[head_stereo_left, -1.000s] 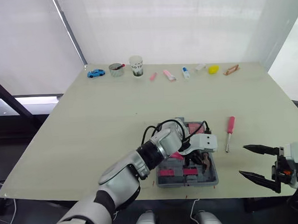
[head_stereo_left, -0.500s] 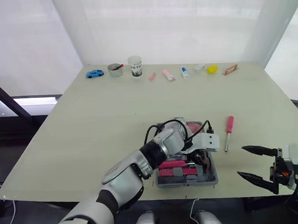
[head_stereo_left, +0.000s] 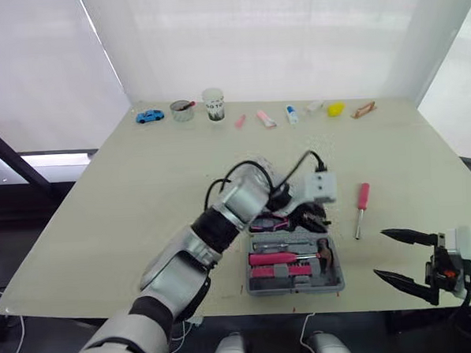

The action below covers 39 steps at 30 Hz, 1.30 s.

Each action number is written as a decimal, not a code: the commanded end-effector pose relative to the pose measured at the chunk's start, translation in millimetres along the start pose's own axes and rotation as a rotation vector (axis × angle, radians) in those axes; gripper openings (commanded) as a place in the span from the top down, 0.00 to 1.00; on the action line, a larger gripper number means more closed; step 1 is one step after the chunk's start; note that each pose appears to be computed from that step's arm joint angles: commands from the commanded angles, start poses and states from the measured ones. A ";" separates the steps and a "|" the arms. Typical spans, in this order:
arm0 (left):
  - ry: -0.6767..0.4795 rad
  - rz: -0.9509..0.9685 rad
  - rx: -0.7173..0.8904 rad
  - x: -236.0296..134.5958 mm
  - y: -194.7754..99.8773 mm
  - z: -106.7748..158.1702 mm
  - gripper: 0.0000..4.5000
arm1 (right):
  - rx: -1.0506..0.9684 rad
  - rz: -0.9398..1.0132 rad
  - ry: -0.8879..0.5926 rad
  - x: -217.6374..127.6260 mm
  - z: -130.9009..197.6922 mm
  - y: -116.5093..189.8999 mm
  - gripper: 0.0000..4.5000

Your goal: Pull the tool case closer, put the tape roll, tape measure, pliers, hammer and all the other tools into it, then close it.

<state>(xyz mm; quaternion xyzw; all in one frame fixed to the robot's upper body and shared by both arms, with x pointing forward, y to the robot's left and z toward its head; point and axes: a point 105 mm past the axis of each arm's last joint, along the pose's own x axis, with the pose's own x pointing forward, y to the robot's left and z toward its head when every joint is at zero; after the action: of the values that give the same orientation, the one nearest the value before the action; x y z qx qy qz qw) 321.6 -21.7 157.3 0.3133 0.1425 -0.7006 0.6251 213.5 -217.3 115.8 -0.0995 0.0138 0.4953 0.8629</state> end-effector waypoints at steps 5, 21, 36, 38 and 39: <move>-0.190 0.031 -0.006 -31.7 -0.6 -25.3 0.70 | -0.044 0.021 -0.034 4.9 12.1 -2.3 0.00; -0.220 0.022 -0.113 13.8 -32.3 -91.9 0.97 | -0.049 0.038 -0.031 7.0 15.2 -5.9 0.00; -0.075 -0.004 -0.105 32.7 -48.1 -144.3 0.97 | -0.051 0.007 -0.022 1.8 16.6 -3.1 0.00; -0.116 0.018 -0.096 28.3 -42.4 -135.9 0.97 | -0.048 0.001 -0.022 1.5 16.3 -3.6 0.00; -0.135 0.037 -0.076 25.7 -39.4 -131.5 0.97 | -0.046 -0.002 -0.023 1.6 15.7 -3.6 0.00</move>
<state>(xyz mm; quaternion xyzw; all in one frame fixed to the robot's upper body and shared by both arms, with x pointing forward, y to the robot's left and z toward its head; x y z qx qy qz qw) 316.8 35.9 39.7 0.2477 0.1078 -0.7116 0.6486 216.5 -211.3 119.4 -0.0997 0.0126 0.5032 0.8583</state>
